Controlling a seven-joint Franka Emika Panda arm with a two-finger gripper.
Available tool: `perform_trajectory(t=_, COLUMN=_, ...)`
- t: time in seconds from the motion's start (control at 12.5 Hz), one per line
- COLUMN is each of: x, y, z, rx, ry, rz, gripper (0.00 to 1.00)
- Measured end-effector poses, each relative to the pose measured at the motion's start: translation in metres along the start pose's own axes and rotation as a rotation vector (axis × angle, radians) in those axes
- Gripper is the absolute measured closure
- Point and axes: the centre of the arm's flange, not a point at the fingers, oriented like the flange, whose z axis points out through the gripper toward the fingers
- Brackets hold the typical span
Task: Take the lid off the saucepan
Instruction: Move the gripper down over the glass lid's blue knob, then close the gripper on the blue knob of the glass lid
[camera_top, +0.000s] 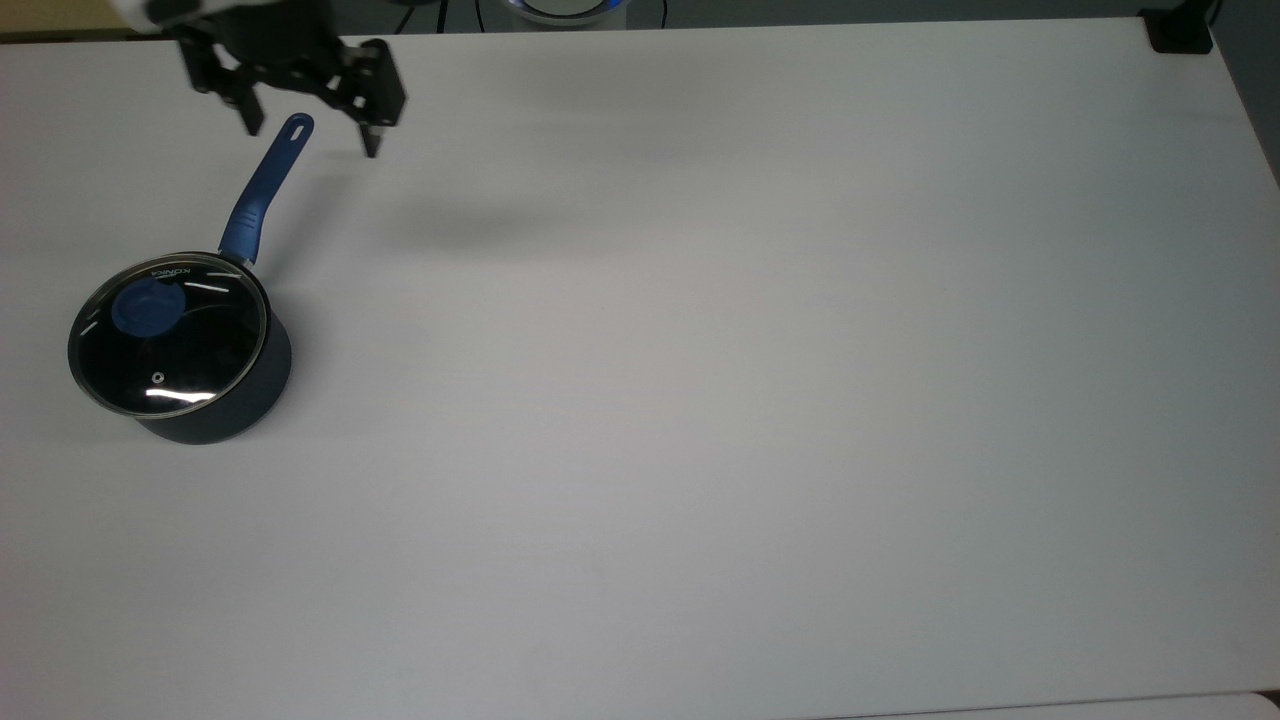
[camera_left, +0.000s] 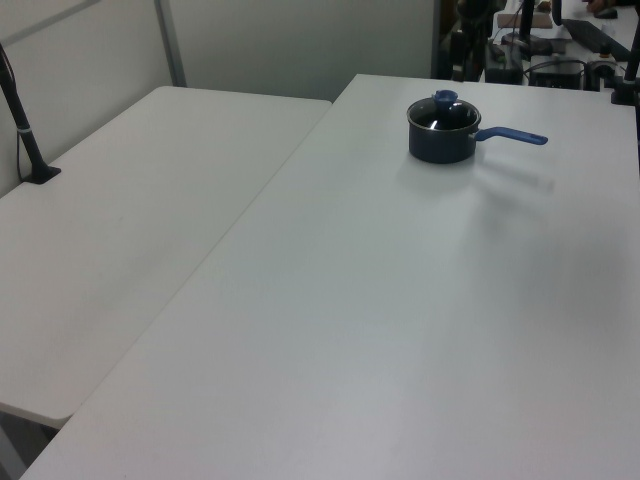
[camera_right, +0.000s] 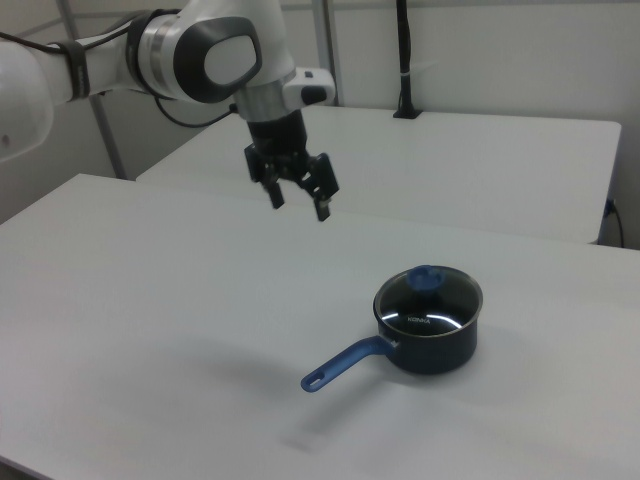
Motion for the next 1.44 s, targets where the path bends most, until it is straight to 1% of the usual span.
perform_trajectory(t=0.16, x=0.006, y=0.017, z=-0.009, rx=-0.006, ry=0.067, rz=0.028, gripper=0.00)
perform_trajectory(t=0.32, x=0.011, y=0.044, z=-0.005, rx=-0.017, ry=0.107, rz=0.072, gripper=0.00)
perform_trajectory(t=0.56, x=0.025, y=0.092, z=0.026, rx=-0.046, ry=0.162, rz=0.145, gripper=0.00)
perform_trajectory(t=0.72, x=0.034, y=0.112, z=0.055, rx=-0.062, ry=0.179, rz=0.171, gripper=0.00)
perform_trajectory(t=0.96, x=0.045, y=0.120, z=0.091, rx=-0.073, ry=0.177, rz=0.177, gripper=0.00)
perform_trajectory(t=1.12, x=0.048, y=0.121, z=0.102, rx=-0.078, ry=0.176, rz=0.170, gripper=0.00)
perform_trajectory(t=1.28, x=0.053, y=0.132, z=0.114, rx=-0.097, ry=0.214, rz=0.176, gripper=0.00)
perform_trajectory(t=1.44, x=0.054, y=0.139, z=0.130, rx=-0.105, ry=0.203, rz=0.176, gripper=0.00)
